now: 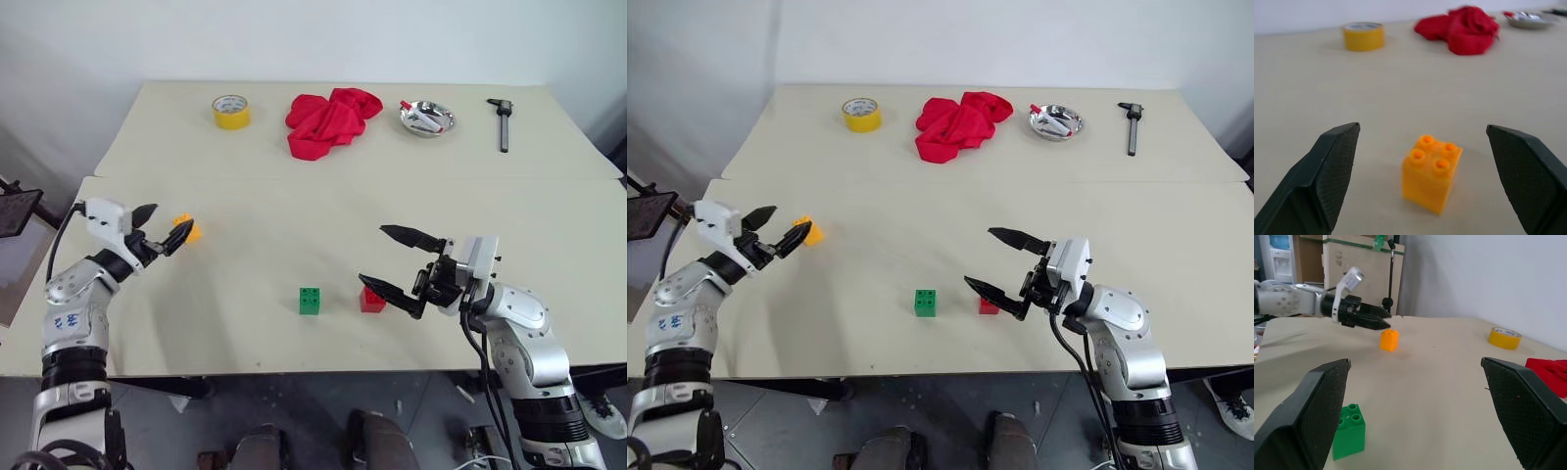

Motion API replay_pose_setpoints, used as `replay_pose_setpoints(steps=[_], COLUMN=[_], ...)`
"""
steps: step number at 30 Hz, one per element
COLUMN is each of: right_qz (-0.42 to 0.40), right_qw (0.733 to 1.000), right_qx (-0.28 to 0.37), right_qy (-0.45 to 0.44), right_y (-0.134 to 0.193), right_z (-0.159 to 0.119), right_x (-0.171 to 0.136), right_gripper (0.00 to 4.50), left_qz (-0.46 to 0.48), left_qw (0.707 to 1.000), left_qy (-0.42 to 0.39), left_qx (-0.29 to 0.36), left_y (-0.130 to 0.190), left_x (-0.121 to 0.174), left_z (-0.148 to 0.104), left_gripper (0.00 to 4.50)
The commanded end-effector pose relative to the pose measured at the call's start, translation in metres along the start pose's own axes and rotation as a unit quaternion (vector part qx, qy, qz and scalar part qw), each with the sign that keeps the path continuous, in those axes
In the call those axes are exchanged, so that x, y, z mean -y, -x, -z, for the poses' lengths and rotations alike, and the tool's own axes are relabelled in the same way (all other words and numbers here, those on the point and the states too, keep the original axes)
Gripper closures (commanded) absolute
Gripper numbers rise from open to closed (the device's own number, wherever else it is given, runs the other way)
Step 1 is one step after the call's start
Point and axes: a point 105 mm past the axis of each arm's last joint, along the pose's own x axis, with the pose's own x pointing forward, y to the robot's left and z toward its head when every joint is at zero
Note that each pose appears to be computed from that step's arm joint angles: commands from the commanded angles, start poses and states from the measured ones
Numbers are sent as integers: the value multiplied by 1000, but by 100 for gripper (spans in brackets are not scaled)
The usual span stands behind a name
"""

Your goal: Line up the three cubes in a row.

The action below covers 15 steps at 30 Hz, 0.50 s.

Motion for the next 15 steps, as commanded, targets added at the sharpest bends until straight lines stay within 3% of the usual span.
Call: replay_pose_setpoints(steps=[1,7,11,15], right_qz=[1,10,4,-2], right_qw=[1000,1000,1000,1000], right_qx=[12,5,-7,-19], right_qy=[15,14,13,13], right_y=[0,3,6,10], right_z=[-11,-12,-10,-8], right_x=[-5,-8,-9,-8], right_gripper=[0,0,0,0], left_qz=[42,69,99,142], left_qw=[999,996,991,985], left_qy=[-3,-21,-42,-49], left_qx=[-32,-54,-82,-90], left_y=[-11,-14,-10,-1], left_x=[0,-5,-3,0], left_z=[7,7,13,13], left_gripper=[12,27,116,246])
